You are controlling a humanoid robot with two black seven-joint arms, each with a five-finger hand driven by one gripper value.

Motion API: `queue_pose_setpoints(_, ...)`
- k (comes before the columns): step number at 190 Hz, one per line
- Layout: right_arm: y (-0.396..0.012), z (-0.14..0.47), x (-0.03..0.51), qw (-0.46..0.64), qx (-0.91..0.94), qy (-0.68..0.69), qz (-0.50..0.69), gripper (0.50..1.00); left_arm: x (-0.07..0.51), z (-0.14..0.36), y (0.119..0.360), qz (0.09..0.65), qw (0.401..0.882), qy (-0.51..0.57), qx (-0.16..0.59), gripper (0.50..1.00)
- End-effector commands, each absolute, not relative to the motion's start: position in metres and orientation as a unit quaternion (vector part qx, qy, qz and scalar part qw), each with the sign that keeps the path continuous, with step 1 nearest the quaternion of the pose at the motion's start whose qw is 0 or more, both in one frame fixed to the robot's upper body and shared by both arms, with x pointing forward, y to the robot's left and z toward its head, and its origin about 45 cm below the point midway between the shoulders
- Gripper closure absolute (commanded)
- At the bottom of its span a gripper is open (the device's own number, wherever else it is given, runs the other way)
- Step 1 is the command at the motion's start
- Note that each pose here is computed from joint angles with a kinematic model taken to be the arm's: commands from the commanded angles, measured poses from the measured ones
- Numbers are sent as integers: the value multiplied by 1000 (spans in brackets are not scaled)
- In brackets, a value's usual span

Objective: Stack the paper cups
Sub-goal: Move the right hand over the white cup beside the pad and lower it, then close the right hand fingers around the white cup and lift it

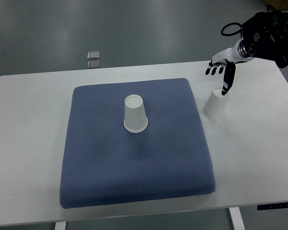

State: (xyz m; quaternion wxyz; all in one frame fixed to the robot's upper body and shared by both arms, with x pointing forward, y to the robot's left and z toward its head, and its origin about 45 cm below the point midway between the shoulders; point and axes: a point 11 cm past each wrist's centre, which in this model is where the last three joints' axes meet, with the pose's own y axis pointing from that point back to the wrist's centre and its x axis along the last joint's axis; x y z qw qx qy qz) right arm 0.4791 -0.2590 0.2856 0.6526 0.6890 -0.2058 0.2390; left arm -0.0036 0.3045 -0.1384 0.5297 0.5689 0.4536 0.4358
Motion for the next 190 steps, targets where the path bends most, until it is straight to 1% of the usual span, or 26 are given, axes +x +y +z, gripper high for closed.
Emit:
queue_pose_setpoints(1, -264, 271, 480, 652, 688, -218, 230, 585, -4, -138, 305, 436, 529, 453, 569, 500)
queue_pose_setpoints(36, -264, 242, 481, 654, 683, -227, 231, 585, -3, -138, 306, 438, 528, 453, 569, 500)
queue_pose_setpoints(94, -280, 218, 483, 663, 668, -249, 228, 591, -5, -138, 305, 436, 528, 454, 570, 500)
queue_pose_setpoints(119, -276, 209, 482, 665, 668, -245, 228, 601, -5, -138, 306, 437, 527, 455, 570, 500)
queue_pose_setpoints(125, -275, 207, 482, 664, 669, -245, 228, 617, -5, -138, 306, 437, 527, 455, 570, 500)
queue_pose_setpoints(128, -275, 206, 481, 664, 669, -244, 228, 636, -5, -138, 306, 437, 527, 455, 570, 500)
queue_pose_setpoints(133, -274, 206, 481, 664, 669, -244, 228, 648, -5, -138, 306, 437, 527, 455, 570, 500)
queue_pose_setpoints(138, -274, 206, 481, 664, 669, -245, 228, 670, -5, -138, 306, 437, 527, 455, 570, 500)
queue_pose_setpoints(167, -275, 203, 481, 664, 668, -246, 230, 720, -5, -138, 306, 437, 527, 455, 570, 500)
queue_pose_setpoints(168, -274, 203, 480, 664, 668, -245, 230, 732, -5, -138, 306, 437, 527, 455, 570, 500)
queue_pose_setpoints(173, -272, 202, 480, 663, 669, -243, 231, 754, -5, -138, 306, 437, 527, 455, 570, 500)
queue_pose_setpoints(174, -271, 202, 480, 663, 669, -242, 232, 768, -5, -138, 306, 437, 527, 455, 570, 500)
queue_pose_setpoints(175, -271, 202, 480, 663, 669, -242, 232, 769, -5, -138, 306, 437, 527, 455, 570, 500)
queue_pose_setpoints(176, -270, 202, 480, 663, 669, -241, 232, 785, -5, -138, 306, 437, 527, 455, 570, 500)
queue_pose_setpoints(177, -270, 202, 480, 663, 669, -241, 232, 785, -5, -138, 306, 437, 527, 455, 570, 500)
queue_pose_setpoints(180, -269, 200, 480, 663, 670, -239, 233, 807, -5, -138, 306, 437, 527, 455, 570, 500)
queue_pose_setpoints(190, -269, 200, 480, 663, 670, -239, 233, 828, -5, -138, 306, 437, 527, 455, 570, 500)
